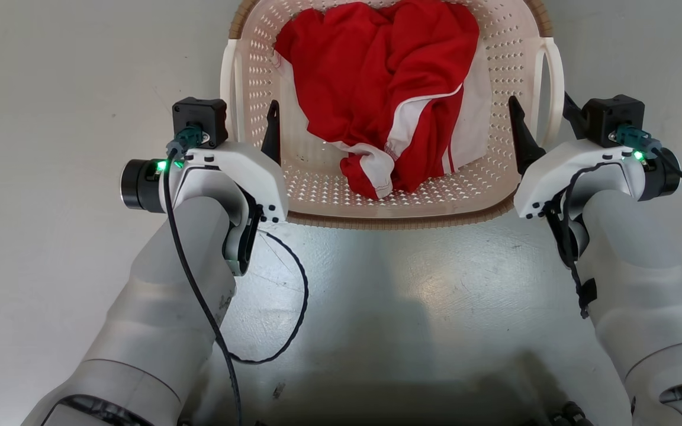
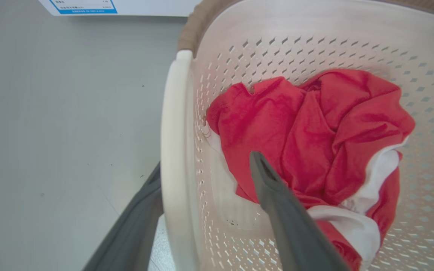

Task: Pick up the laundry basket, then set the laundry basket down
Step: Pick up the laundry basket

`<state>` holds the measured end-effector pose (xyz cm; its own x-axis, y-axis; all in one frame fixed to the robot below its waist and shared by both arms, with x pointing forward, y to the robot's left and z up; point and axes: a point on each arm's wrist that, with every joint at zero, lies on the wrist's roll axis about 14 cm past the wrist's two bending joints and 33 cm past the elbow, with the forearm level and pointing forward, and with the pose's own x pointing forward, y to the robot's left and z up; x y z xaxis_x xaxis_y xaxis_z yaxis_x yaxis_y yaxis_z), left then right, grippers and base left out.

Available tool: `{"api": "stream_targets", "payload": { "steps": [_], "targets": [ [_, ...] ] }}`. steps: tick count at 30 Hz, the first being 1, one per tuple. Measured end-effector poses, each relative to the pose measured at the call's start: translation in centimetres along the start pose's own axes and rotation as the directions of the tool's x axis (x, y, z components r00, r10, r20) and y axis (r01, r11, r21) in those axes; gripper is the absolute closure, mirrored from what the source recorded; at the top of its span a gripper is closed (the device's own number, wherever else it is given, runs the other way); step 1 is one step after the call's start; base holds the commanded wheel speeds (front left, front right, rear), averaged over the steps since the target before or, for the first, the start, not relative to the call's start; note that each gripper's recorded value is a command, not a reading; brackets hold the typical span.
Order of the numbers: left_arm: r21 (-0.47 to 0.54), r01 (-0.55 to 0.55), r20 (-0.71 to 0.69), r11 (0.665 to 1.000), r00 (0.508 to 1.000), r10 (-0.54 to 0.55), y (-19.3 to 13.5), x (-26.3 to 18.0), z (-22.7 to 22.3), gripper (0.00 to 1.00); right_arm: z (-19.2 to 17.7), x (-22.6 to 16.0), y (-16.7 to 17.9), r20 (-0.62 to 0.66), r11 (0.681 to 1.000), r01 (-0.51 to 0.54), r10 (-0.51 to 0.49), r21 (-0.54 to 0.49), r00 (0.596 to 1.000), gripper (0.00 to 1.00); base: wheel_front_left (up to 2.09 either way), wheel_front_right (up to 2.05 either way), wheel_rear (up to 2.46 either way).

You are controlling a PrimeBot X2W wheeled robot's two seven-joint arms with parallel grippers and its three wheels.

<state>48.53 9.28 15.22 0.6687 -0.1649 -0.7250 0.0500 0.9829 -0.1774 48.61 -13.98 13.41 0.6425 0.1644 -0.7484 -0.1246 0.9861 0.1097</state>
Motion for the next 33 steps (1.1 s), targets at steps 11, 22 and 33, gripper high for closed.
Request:
{"api": "stream_targets", "payload": {
  "steps": [11, 22, 33],
  "targets": [
    [0.038, 0.006, -0.02, 0.999, 1.0, -0.006, -0.1, 0.5, -0.1, 0.0, -0.6, 0.0, -0.1, -0.033, 1.0, 0.002, -0.002, 0.004, 0.999, 0.0, 0.0, 0.0, 0.0],
    [0.051, 0.001, -0.054, 0.999, 0.999, 0.002, 0.3, 1.1, -0.3, 0.0, -0.7, 0.4, 0.0, -0.059, 1.0, -0.006, 0.006, 0.008, 0.998, 0.0, 0.0, 0.0, 0.0],
    [0.081, 0.003, -0.047, 0.997, 0.999, 0.001, 0.4, 1.4, 0.4, 1.0, -0.7, 0.3, 0.5, -0.065, 1.0, -0.025, 0.024, -0.004, 0.998, 1.0, 0.0, 0.0, 0.0]
  ]
}}
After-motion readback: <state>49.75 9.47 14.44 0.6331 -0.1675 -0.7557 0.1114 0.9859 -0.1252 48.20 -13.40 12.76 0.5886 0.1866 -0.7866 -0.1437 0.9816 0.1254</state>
